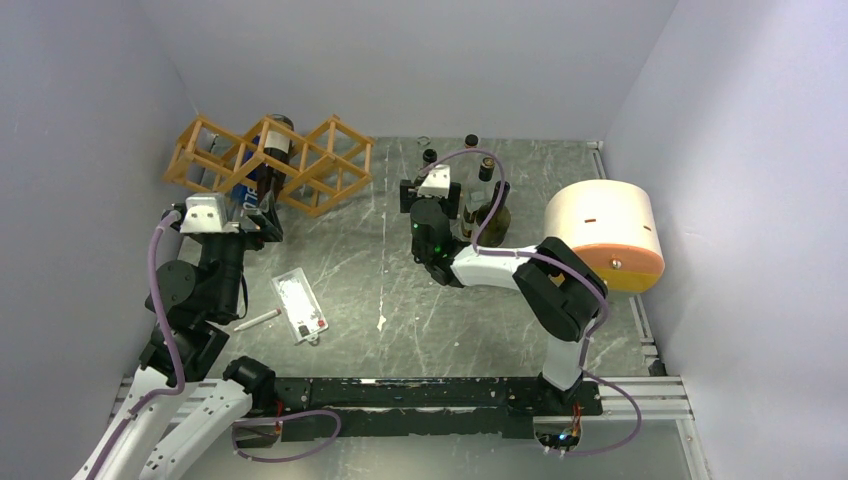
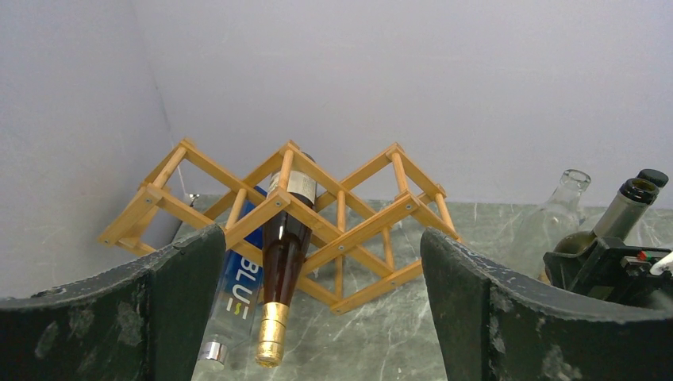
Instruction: Take the wine bottle off the wine rack
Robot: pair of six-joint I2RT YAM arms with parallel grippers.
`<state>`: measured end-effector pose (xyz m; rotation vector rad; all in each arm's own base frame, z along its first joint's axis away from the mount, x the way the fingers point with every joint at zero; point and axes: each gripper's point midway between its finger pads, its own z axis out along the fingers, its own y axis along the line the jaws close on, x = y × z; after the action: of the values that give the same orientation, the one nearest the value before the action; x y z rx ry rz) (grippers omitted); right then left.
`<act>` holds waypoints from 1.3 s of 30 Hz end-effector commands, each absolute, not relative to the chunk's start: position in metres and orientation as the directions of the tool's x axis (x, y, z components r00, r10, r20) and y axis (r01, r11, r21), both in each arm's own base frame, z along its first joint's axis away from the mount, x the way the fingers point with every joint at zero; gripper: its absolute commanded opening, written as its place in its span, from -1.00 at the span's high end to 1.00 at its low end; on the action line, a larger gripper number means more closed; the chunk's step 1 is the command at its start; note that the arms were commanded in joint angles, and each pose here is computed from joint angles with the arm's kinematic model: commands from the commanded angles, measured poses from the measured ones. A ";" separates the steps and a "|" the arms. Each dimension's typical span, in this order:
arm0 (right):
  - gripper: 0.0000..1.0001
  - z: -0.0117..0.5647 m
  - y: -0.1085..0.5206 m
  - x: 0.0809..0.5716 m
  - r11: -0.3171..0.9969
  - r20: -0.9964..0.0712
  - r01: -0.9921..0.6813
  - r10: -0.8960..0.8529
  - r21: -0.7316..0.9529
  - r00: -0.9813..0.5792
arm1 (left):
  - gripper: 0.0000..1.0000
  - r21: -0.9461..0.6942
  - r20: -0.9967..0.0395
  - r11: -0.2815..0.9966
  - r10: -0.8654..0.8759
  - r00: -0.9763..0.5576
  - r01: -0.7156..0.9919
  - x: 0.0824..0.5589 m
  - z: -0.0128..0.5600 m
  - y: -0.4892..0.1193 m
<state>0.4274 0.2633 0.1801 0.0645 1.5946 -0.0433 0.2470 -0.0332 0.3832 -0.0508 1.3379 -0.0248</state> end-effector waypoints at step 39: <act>-1.00 0.279 0.284 0.348 0.911 -0.988 -0.396 0.061 0.113 -0.141 | -0.90 -0.028 -0.979 0.997 -0.014 0.204 -0.067 0.261 0.369 -0.030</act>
<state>0.3731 0.2709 0.2723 -0.1095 1.6486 0.2713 0.2576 -0.0343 0.3686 -0.0484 1.3785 0.0127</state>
